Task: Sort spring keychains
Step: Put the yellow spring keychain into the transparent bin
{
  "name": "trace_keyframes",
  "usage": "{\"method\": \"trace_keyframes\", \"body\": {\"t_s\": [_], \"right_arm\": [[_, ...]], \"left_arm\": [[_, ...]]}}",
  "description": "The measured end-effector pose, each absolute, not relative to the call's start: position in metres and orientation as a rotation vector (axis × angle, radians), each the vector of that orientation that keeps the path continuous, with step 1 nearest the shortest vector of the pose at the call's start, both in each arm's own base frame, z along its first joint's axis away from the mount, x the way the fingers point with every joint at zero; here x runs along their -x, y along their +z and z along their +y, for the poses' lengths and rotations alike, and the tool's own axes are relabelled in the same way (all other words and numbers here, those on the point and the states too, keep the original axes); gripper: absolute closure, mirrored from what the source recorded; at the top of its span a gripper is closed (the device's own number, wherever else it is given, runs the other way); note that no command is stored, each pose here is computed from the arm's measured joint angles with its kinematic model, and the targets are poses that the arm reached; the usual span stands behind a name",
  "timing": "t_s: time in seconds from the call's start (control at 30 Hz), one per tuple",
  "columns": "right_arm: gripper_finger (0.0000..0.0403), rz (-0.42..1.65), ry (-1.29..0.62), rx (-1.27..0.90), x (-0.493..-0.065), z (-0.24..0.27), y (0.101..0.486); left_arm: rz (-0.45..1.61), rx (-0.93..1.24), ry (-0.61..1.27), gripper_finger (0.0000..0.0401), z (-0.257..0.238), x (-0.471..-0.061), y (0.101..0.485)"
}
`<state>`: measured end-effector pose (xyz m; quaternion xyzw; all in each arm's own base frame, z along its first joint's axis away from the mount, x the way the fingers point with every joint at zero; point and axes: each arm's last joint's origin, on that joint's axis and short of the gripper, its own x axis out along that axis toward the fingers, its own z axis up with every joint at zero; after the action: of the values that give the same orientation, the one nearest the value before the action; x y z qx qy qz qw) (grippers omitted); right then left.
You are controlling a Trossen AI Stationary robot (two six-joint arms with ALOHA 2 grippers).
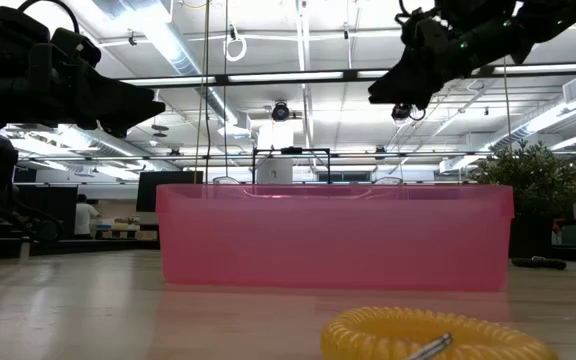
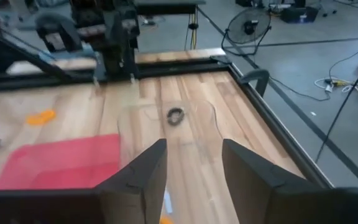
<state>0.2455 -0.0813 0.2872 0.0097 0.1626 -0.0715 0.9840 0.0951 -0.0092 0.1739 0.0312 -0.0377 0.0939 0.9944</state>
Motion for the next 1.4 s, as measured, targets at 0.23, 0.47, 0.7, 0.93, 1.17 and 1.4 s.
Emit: {"method": "trace_keyframes", "body": {"t_s": [0.23, 0.47, 0.7, 0.93, 1.17, 1.4], "right_arm": [[0.0243, 0.288, -0.054, -0.028, -0.239, -0.054, 0.3], [0.0243, 0.278, 0.062, -0.003, -0.247, -0.021, 0.3], [0.0243, 0.303, 0.116, -0.031, -0.248, 0.011, 0.298], [0.0244, 0.393, 0.092, -0.063, -0.242, 0.043, 0.289], [0.0255, 0.499, 0.064, -0.158, -0.231, 0.068, 0.28], [0.0272, 0.547, 0.034, -0.235, -0.218, 0.093, 0.275]], "left_arm": [[-0.075, -0.063, 0.188, 0.0179, -0.009, -0.095, 0.174], [-0.075, -0.062, 0.188, 0.0179, -0.009, -0.095, 0.174], [-0.075, -0.062, 0.188, 0.0179, -0.009, -0.095, 0.174], [-0.075, -0.063, 0.188, 0.0179, -0.009, -0.095, 0.174], [-0.075, -0.063, 0.188, 0.0179, -0.009, -0.095, 0.174], [-0.075, -0.063, 0.188, 0.0179, -0.009, -0.095, 0.174]]}}
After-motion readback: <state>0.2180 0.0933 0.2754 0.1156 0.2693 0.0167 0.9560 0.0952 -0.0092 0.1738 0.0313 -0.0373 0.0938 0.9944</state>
